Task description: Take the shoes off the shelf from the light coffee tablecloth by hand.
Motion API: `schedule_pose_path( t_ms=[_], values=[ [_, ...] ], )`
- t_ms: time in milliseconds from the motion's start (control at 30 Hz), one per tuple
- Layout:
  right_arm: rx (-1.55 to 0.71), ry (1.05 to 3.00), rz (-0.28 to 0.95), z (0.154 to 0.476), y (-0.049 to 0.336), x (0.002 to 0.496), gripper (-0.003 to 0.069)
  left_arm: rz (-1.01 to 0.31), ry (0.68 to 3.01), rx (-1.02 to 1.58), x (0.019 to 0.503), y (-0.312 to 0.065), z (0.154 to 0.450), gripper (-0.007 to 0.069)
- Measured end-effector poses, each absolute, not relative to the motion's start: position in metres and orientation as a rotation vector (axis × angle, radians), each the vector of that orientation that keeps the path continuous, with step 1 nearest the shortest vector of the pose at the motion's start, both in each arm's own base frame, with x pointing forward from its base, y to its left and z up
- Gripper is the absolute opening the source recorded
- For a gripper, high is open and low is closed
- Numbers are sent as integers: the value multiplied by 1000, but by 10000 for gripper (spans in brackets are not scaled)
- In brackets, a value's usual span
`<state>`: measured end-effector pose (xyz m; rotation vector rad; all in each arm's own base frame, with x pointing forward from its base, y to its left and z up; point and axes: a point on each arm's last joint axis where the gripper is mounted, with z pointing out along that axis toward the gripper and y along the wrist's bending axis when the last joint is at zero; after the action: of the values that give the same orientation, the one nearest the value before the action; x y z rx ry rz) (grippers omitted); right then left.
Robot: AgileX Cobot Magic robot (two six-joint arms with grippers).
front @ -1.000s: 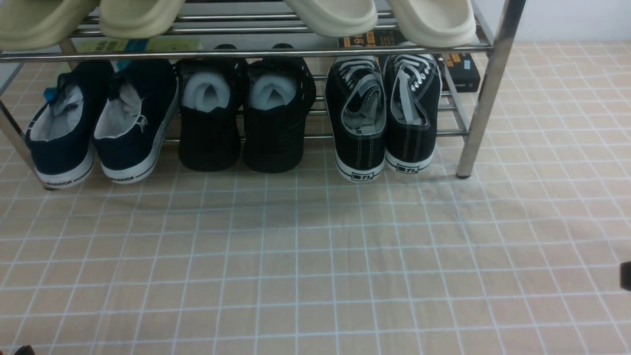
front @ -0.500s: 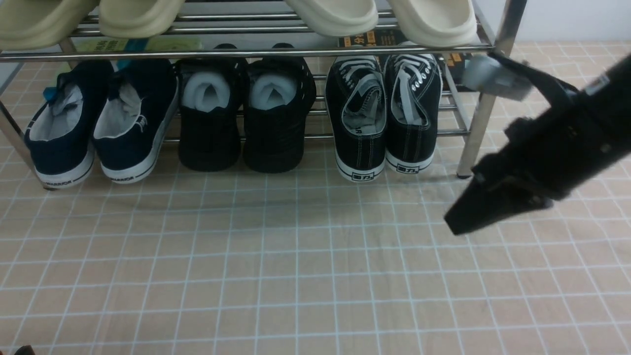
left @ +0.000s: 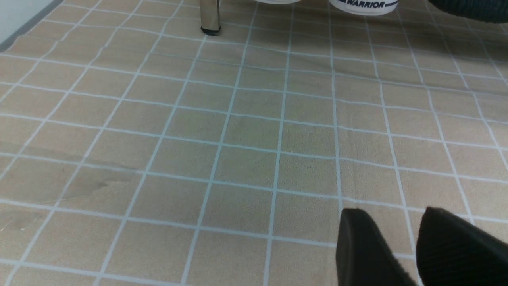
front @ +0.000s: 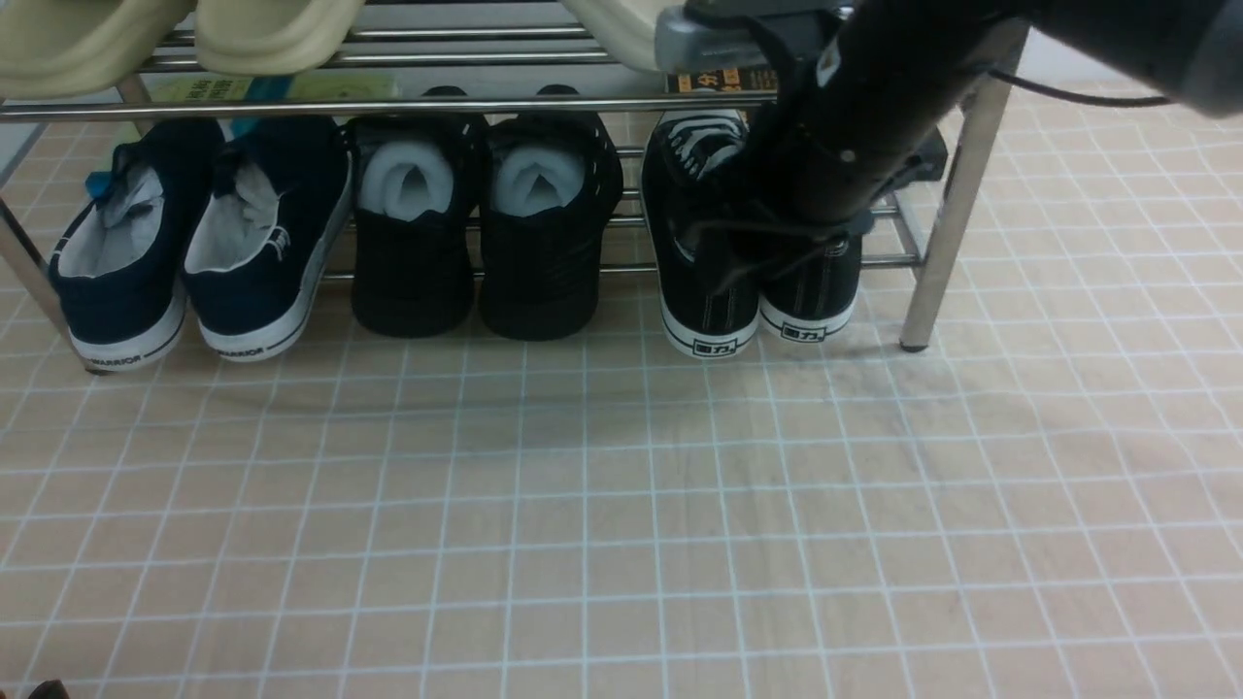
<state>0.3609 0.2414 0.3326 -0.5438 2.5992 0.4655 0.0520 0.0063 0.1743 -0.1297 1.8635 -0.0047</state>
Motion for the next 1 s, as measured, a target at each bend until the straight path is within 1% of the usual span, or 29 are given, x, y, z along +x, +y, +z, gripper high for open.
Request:
schedule_pose_path(
  t_ms=[133, 267, 433, 500, 567, 633, 700, 733, 767, 800, 867, 967, 1000],
  values=[
    [-516, 2534, 471, 325, 253, 383, 378, -5, 1864, -130, 52, 6, 174, 242],
    [-502, 2470, 429, 304, 262, 406, 378, -5, 1864, -130, 52, 6, 174, 242],
    [-487, 2461, 384, 282, 266, 418, 373, -5, 1864, -130, 52, 6, 174, 242],
    [-487, 2471, 377, 274, 268, 421, 355, -5, 1864, -130, 52, 6, 174, 242],
    [-489, 2484, 372, 267, 269, 423, 321, -5, 1864, -130, 52, 6, 174, 242],
    [-490, 2492, 369, 262, 270, 425, 244, -5, 1864, -130, 52, 6, 174, 242],
    [-491, 2497, 367, 259, 270, 425, 137, -5, 1864, -130, 52, 6, 174, 242],
    [-491, 2499, 367, 259, 270, 425, 137, -5, 1864, -130, 52, 6, 174, 242],
    [-491, 2505, 369, 259, 270, 425, 57, -5, 1864, -130, 52, 6, 174, 242],
    [-490, 2509, 372, 262, 269, 423, 9, -5, 1864, -130, 52, 6, 174, 242],
    [-494, 2535, 377, 271, 267, 417, 0, -5, 1864, -130, 52, 6, 174, 242],
    [-494, 2571, 423, 293, 263, 404, 0, -5, 1864, -130, 52, 6, 174, 242],
    [-496, 2581, 426, 295, 263, 402, 0, -5, 1864, -130, 52, 6, 174, 242]
  ],
)
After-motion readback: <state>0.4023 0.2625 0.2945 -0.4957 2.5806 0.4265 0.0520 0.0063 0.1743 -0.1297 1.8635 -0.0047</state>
